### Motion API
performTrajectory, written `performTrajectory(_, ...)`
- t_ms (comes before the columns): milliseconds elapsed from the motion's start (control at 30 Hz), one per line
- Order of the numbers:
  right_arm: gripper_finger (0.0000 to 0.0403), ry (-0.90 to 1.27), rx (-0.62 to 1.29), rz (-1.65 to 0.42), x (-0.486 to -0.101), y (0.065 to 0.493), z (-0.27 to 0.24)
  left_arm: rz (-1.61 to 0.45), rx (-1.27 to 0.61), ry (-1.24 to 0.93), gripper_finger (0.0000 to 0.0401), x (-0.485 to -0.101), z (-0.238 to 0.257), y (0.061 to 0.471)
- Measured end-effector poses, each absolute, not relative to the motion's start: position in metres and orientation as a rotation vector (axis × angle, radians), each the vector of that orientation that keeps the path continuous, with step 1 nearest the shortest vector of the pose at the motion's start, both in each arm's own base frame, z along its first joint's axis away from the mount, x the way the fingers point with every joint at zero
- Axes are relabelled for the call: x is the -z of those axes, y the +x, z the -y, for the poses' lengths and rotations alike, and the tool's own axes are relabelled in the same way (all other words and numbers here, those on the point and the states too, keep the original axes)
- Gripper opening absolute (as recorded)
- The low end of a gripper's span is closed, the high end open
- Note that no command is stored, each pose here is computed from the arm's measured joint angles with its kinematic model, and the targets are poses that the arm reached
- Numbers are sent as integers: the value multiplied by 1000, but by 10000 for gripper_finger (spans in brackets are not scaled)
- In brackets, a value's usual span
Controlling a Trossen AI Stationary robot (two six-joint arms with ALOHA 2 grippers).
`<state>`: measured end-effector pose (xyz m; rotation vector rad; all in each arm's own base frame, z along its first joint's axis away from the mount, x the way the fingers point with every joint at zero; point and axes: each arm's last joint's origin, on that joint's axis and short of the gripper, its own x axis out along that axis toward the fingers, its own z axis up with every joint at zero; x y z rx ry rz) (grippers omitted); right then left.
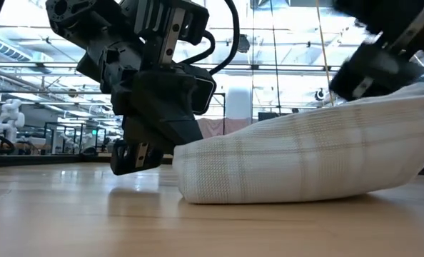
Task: Roll towel
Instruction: Roll the towel
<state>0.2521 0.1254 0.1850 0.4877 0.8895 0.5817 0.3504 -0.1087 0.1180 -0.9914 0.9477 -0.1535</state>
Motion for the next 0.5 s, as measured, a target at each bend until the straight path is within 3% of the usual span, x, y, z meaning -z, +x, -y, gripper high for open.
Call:
performTrajectory(133, 257, 281, -455, -830, -181, 237, -153, -947, 148, -990, 4, -118, 109, 350)
performTrajectory(300, 301, 234, -281, -821, -163, 232, -171, -950, 144, -989, 4, -118, 108, 350)
performTrajectory(500, 315, 219, -235, -763, -158, 232, -179, -958, 134, -999, 4, -117, 108, 350)
